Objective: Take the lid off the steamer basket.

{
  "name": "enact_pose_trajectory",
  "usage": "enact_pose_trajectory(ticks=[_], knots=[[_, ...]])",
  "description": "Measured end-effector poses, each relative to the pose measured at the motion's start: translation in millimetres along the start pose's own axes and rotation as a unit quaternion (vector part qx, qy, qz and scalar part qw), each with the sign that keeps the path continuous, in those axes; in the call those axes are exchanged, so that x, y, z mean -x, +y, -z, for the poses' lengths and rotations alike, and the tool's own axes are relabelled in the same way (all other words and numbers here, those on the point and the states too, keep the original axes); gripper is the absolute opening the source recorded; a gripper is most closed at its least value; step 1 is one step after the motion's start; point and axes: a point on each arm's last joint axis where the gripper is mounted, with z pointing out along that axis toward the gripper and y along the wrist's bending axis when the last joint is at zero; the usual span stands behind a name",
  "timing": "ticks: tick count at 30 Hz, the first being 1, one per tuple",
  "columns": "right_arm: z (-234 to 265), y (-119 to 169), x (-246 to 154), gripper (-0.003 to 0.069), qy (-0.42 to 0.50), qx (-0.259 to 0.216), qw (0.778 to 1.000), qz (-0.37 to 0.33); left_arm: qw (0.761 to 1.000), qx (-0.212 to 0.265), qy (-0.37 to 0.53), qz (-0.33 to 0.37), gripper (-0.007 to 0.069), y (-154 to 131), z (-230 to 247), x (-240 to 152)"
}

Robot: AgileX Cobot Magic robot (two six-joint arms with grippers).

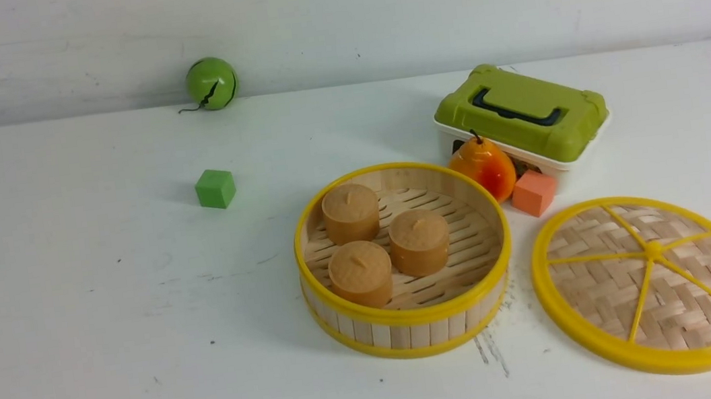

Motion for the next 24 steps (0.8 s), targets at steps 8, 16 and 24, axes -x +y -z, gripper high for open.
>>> enact_pose_trajectory(ticks=[8,16,24], knots=[[0.0,0.0,0.0,0.0060,0.000,0.000,1.000,0.000,1.000,0.000,0.000,0.000,0.0239,0.0,0.0,0.0],[0.0,0.0,0.0,0.0073,0.000,0.000,1.000,0.000,1.000,0.000,0.000,0.000,0.0239,0.0,0.0,0.0],[0.0,0.0,0.0,0.0084,0.000,0.000,1.000,0.000,1.000,0.000,0.000,0.000,0.0239,0.0,0.0,0.0]])
